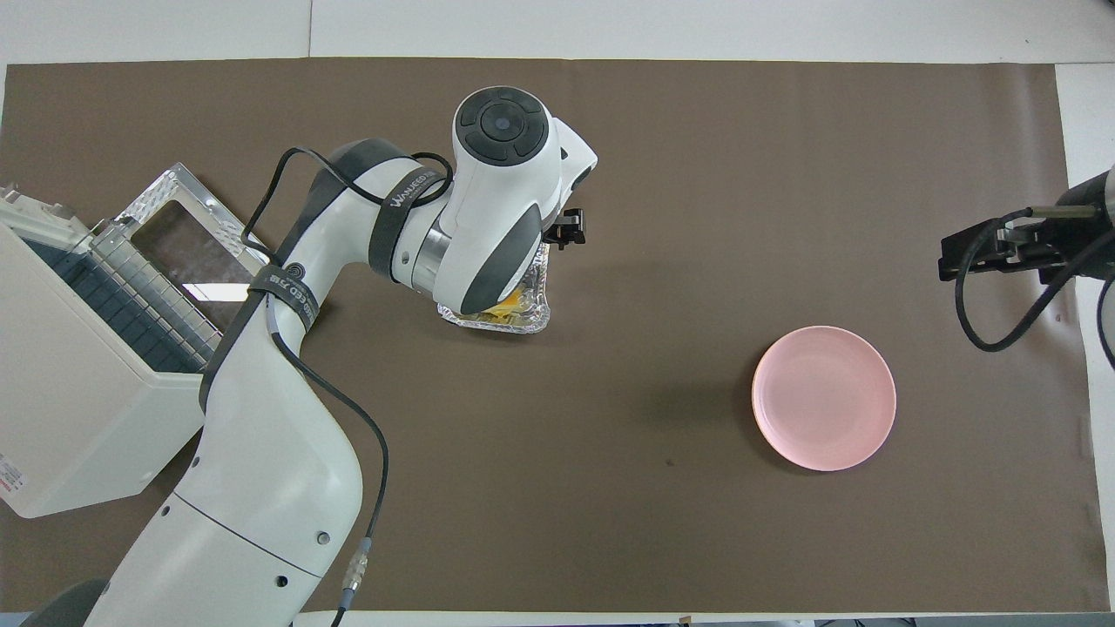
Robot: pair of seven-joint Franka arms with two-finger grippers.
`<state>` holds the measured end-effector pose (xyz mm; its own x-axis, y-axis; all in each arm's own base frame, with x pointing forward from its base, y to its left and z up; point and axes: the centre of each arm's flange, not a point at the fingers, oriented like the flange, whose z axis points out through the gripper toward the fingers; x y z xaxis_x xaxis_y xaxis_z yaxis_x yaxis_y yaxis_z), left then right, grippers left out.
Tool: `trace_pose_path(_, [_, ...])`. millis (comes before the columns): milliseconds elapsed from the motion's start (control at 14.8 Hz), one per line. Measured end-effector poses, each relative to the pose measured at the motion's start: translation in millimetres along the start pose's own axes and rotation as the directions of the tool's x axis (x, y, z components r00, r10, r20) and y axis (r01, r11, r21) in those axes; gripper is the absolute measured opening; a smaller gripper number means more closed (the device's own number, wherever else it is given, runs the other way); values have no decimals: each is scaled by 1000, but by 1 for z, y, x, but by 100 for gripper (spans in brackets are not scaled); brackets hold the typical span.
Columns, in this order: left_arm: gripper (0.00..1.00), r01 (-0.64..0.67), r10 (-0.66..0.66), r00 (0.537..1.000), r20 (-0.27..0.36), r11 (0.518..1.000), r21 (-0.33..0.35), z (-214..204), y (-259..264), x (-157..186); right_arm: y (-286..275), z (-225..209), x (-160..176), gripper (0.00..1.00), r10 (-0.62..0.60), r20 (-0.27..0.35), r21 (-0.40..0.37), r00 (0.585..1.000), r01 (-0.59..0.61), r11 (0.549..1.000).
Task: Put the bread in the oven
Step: 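Reach the left gripper to the foil tray and grasp it, then carry the foil tray with the left gripper into the toaster oven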
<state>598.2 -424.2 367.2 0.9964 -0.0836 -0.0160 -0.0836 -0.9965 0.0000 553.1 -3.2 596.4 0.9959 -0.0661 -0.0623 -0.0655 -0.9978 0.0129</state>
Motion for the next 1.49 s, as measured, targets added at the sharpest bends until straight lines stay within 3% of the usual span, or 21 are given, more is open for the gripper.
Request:
trace_pose_path(406, [100, 58, -58, 998, -14, 998, -11, 19, 10, -7, 2, 0, -1, 100, 54, 1, 0, 999, -54, 999])
trace_pose_path(610, [91, 76, -77, 997, -16, 997, -14, 35, 18, -16, 1, 0, -1, 100, 53, 0, 0, 999, -53, 999])
trace_pose_path(813, [83, 101, -101, 995, -22, 995, -19, 37, 28, -23, 1, 0, -1, 100, -24, -2, 0, 1000, 24, 1000])
trace_pose_path(948, [67, 109, -109, 994, -21, 994, -19, 37, 29, -25, 1, 0, -1, 100, -40, -1, 0, 999, 40, 999])
trace_pose_path(1016, [67, 111, -112, 994, -20, 994, -18, 37, 29, -25, 1, 0, -1, 100, -44, -1, 0, 999, 44, 999])
trace_pose_path(1152, [50, 118, -118, 993, -16, 993, -15, 39, 28, -26, 1, 0, -2, 100, -45, -1, 0, 999, 45, 999])
trace_pose_path(1219, [31, 120, -120, 993, -14, 993, -13, 40, 27, -27, 1, -1, -2, 100, -45, -3, 0, 999, 45, 999])
trace_pose_path(1355, [8, 124, -124, 992, -10, 992, -8, 41, 24, -29, -1, -3, -3, 100, -48, -6, 0, 999, 48, 999])
trace_pose_path(1423, [2, 127, -127, 992, -11, 992, -7, 40, 21, -29, -1, -3, -3, 100, -48, -7, 0, 999, 48, 999])
trace_pose_path(1490, [2, 130, -130, 992, -11, 992, -6, 39, 19, -28, -1, -3, -3, 100, -48, -7, 0, 999, 48, 999])
